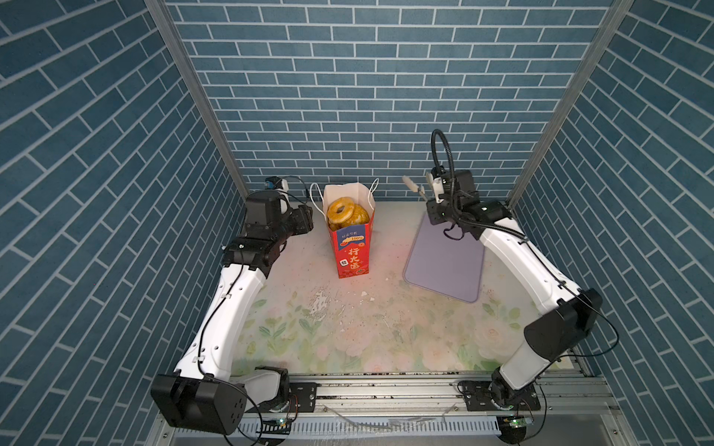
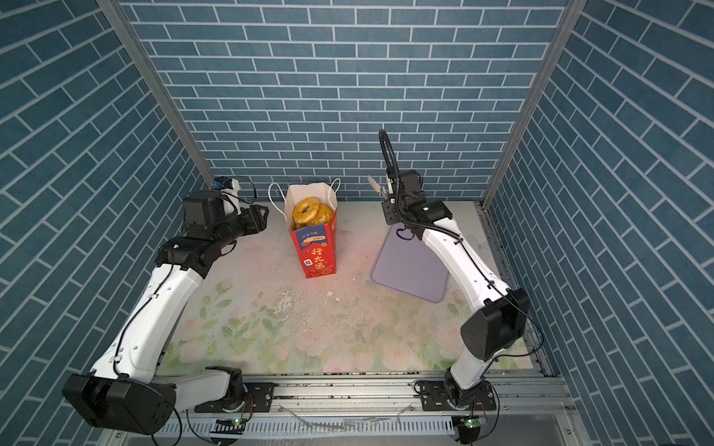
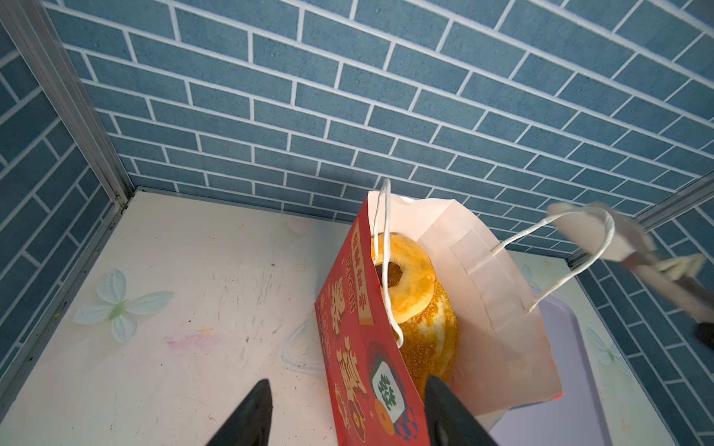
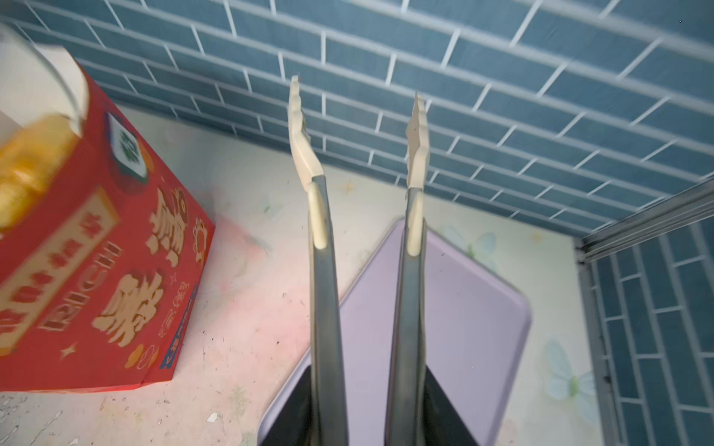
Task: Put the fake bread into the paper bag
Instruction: 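Lower the tongs beside the bag and release them onto the table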
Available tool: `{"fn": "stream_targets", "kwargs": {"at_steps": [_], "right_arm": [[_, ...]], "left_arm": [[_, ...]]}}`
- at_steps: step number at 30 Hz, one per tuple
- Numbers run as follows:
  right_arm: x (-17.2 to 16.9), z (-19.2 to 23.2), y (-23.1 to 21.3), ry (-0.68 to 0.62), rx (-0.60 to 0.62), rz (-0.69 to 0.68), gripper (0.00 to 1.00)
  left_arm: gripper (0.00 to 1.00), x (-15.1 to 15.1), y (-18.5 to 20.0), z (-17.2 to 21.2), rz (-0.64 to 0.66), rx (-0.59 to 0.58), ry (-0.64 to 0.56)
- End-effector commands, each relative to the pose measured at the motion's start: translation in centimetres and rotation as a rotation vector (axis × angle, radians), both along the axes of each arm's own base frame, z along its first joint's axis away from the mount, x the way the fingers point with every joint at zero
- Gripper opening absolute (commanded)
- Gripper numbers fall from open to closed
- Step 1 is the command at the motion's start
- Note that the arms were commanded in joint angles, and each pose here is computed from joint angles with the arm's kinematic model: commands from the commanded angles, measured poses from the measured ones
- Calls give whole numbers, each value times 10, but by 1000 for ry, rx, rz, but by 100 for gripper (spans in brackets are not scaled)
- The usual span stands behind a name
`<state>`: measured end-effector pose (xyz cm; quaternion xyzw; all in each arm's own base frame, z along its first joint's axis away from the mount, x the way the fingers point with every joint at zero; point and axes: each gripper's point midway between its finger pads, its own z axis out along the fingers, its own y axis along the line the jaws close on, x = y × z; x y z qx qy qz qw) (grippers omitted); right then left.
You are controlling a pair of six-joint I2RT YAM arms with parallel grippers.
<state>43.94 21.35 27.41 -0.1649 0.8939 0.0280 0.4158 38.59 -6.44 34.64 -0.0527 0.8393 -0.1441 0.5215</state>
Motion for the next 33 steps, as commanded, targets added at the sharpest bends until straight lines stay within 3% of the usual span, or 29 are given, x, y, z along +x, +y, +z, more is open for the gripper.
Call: {"fn": "stream_targets", "kwargs": {"at_steps": [1,11,20,24,29,33], "right_arm": [[11,-23,23,58,178,-70,39],[16,-135,69,257,220,-19,39],[12,-176,89,319,221,-41,44],[4,-189,106,364,259,10,49],[-2,-189,106,377,271,13,61],[-4,-174,105,355,283,34,86]], "left_arm": [[64,-8,6,0,18,13,-7],[64,-11,8,-8,25,16,9],[64,-13,9,-12,33,19,18],[64,-13,11,-15,40,26,23],[64,-13,15,-15,53,32,26],[64,-13,25,-9,77,38,12]]}}
